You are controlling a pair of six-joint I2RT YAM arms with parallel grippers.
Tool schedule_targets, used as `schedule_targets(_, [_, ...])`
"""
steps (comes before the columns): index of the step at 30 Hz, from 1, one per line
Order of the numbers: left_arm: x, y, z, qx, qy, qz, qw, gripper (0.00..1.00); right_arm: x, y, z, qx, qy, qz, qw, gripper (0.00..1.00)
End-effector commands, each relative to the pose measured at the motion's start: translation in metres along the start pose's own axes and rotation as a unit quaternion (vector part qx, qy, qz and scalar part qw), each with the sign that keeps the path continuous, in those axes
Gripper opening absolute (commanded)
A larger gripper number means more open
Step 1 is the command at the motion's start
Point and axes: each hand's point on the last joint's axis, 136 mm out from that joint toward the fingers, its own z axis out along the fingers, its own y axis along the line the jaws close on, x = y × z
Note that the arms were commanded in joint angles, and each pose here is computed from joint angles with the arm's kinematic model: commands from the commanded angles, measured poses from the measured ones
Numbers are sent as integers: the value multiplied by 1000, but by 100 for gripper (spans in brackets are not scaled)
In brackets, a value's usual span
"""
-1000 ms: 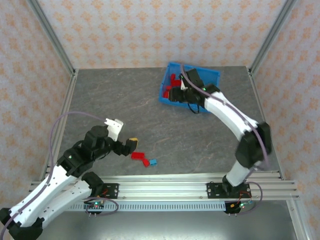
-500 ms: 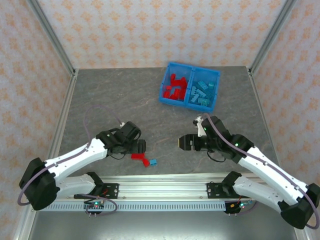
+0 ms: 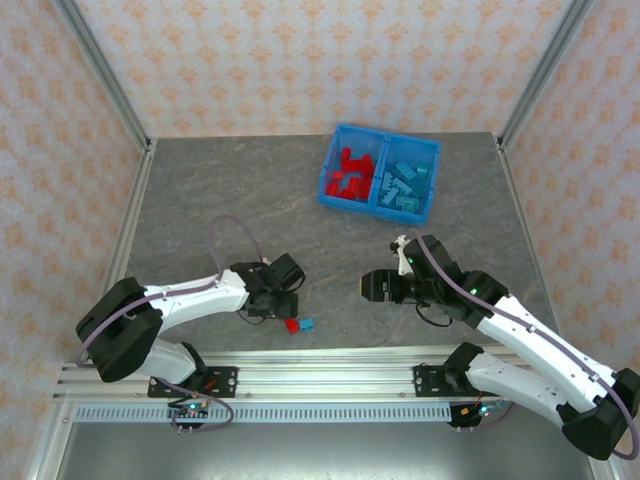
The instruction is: Sort the legos into containers by color
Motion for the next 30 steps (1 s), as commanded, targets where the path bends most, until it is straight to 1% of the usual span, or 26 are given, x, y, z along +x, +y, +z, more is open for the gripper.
schedule_targets(1, [-3, 0, 7, -7, -10, -9, 1000, 57, 2, -2, -3, 2, -1, 4, 1000, 75])
schedule_targets(4, [-3, 3, 9, -13, -12, -10, 1000, 50, 3, 8, -6, -21, 6, -2, 1000, 75])
schedule_targets(7, [-12, 1, 0, -11, -30, -10, 999, 48, 5, 22, -10, -54, 16, -7, 998, 75])
schedule_targets(10, [-33, -13, -23, 10, -66, -7, 998, 47, 3, 35, -16, -81, 17, -8, 997, 75])
schedule_targets(14, [-68, -38, -61, 41, -118, 12, 992, 47, -5, 35, -26, -77, -8, -10, 997, 76])
schedule_targets(17, [-97, -67, -89, 79, -157, 30, 984, 47, -14, 33, -36, -68, -40, -8, 997, 76])
schedule_targets(21, [-147, -112, -118, 109, -215, 57, 969, 48, -31, 21, -55, -41, -112, 7, 993, 76])
schedule_targets(23, [-176, -134, -130, 114, -250, 77, 958, 48, -37, 12, -66, -21, -146, 17, 989, 76])
schedule_targets(25, [-208, -162, -143, 127, -290, 92, 944, 47, -41, 2, -80, -1, -178, 24, 984, 76])
schedule_targets(28, [-250, -205, -152, 144, -334, 117, 924, 47, -42, -10, -97, 19, -211, 35, 977, 76])
schedule_targets(30, [-273, -229, -147, 142, -345, 132, 918, 47, -40, -16, -106, 27, -225, 40, 973, 76])
